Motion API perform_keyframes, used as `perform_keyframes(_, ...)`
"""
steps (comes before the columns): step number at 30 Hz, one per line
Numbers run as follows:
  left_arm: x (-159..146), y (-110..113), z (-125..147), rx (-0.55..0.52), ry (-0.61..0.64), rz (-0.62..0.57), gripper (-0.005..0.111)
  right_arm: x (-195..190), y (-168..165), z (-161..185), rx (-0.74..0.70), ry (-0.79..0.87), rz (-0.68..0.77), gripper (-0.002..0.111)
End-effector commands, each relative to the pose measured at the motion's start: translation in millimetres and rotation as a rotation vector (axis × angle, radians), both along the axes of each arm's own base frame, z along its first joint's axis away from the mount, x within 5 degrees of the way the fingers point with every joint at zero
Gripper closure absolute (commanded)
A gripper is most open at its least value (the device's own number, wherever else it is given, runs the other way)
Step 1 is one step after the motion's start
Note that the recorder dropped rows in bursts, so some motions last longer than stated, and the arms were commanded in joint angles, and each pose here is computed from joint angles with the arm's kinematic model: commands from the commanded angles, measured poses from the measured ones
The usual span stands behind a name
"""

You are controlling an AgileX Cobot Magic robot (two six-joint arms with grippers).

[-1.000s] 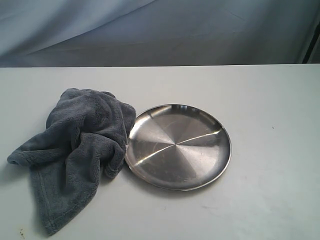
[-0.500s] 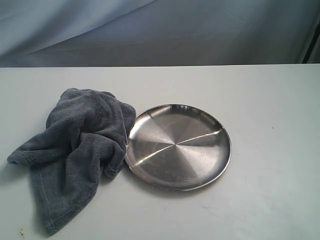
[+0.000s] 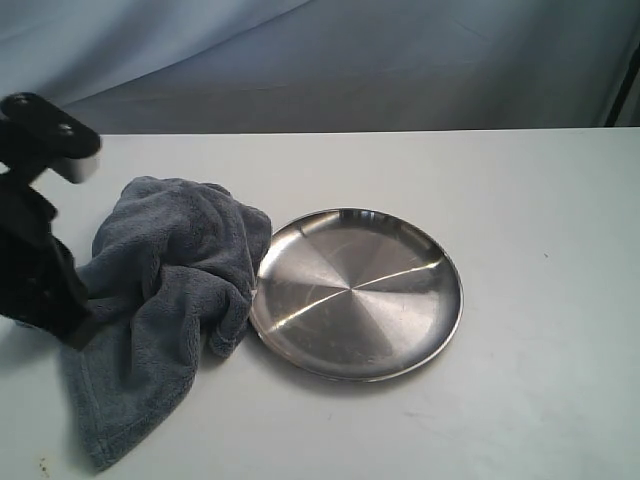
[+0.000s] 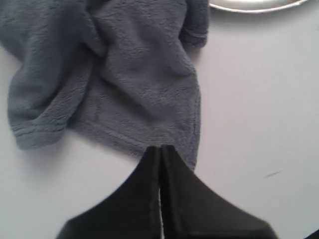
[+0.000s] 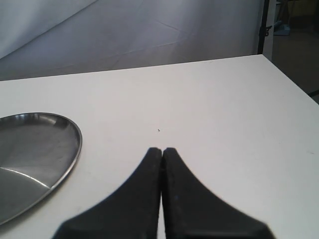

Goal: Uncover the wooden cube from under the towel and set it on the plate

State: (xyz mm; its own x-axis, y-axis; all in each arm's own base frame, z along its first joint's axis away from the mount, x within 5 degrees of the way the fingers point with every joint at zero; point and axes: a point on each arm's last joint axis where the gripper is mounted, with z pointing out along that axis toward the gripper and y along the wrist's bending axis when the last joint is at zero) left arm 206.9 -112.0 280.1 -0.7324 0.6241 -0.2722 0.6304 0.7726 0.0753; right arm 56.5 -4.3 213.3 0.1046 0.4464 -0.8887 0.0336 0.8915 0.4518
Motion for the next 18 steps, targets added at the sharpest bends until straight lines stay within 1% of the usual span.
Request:
perform_keyframes(1,7.7,-45.4,-18.0,0.034,0.099,-0.099,0.107,-0.3,0.4,-1.5,0.009,0.006,0.005,0.105)
perform_keyframes(2,10.6,-57.6,-22.5,0.051,0.122,-0.123,0.107,-0.3,0.4,-1.5,0.009,0.006,0.005,0.105)
perform_keyframes(3,14.7,-69.2,-26.7,0.056,0.141,-0.109,0.107,-0.3,0.4,-1.5,0.009,0.006,0.005,0.105)
perform_keyframes(6,36.6,-95.9,-34.9,0.057,0.204,-0.009,0.107,-0.3,0.4,-1.5,0.009,0.006,0.005,0.105)
perform_keyframes(9,52.6,-109.5,-36.0,0.088,0.242,-0.008,0.107,-0.3,0.4,-1.5,0.009,0.006,0.005,0.105)
perform_keyframes(12,70.4,-123.3,-33.8,0.070,0.211,0.026,0.107,-0.3,0.4,-1.5,0.009,0.006,0.005,0.105)
perform_keyframes(15,87.7,-132.2,-28.6,0.031,0.182,0.113,0.107,-0.3,0.4,-1.5,0.009,0.006,0.005,0.105)
perform_keyframes(18,105.1,-135.2,-22.6,-0.009,0.154,0.192,0.107,-0.3,0.4,-1.5,0.009,0.006,0.005,0.105)
